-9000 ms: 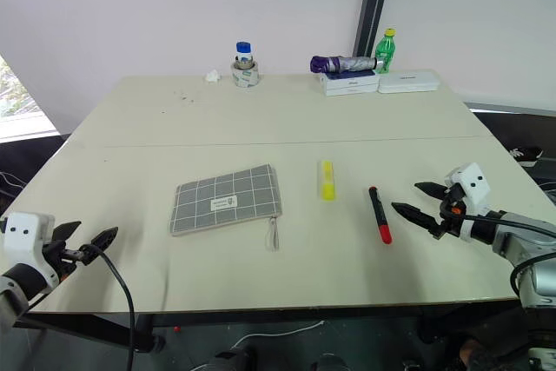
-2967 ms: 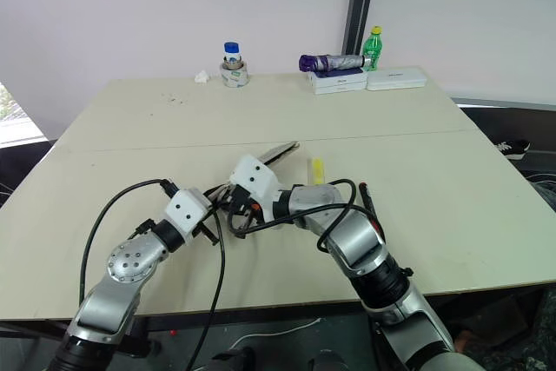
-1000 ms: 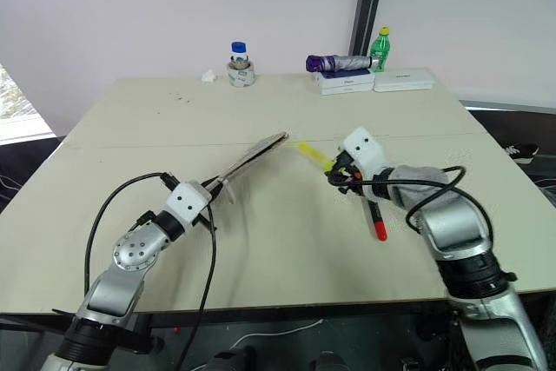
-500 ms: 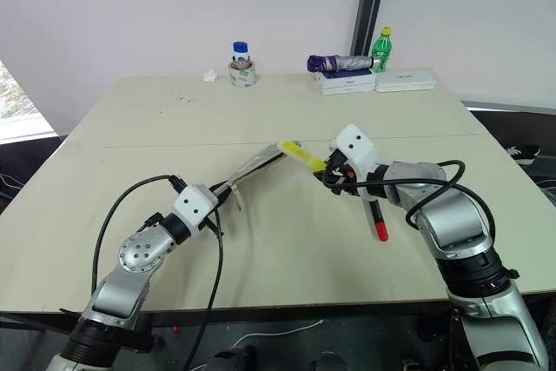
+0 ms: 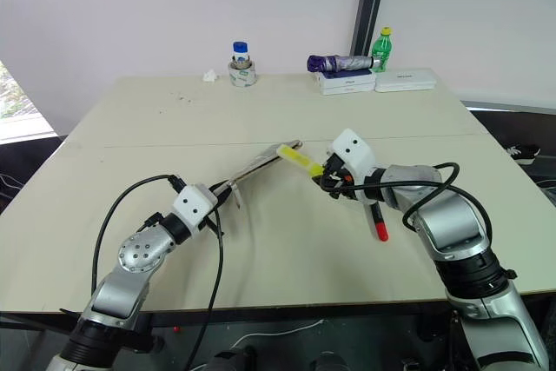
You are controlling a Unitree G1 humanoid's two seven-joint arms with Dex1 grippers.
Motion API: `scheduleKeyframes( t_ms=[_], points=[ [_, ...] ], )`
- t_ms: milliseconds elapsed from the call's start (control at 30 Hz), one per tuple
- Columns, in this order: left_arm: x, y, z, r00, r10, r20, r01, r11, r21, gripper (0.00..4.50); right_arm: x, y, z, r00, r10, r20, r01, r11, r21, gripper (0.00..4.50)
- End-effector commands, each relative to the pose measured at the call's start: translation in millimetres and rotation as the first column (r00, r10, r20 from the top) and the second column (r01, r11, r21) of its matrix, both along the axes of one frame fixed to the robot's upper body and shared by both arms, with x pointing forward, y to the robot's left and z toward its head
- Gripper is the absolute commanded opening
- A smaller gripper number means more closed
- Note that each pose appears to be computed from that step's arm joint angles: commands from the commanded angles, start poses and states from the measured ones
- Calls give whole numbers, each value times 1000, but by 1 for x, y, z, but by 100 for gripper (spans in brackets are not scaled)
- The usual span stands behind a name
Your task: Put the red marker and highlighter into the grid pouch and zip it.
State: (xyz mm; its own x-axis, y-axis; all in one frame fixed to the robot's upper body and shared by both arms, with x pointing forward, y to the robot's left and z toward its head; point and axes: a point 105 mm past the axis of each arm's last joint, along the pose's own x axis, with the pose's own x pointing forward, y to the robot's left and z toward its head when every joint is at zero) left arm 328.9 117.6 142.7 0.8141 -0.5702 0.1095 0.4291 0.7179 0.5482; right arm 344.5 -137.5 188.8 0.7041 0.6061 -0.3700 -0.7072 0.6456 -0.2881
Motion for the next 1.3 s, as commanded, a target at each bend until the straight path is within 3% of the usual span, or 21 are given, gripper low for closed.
scheduleKeyframes(
  t_ms=[33,1300],
  points=[
    [-4,-2,14,998,-11,55,12,1000,-16,0,-3,-3,7,1000,9,30,-9,1000,-12,87],
    [-5,-3,10,998,-21,51,20,1000,4,0,3,-15,10,999,-14,40,15,1000,-22,87]
  ],
)
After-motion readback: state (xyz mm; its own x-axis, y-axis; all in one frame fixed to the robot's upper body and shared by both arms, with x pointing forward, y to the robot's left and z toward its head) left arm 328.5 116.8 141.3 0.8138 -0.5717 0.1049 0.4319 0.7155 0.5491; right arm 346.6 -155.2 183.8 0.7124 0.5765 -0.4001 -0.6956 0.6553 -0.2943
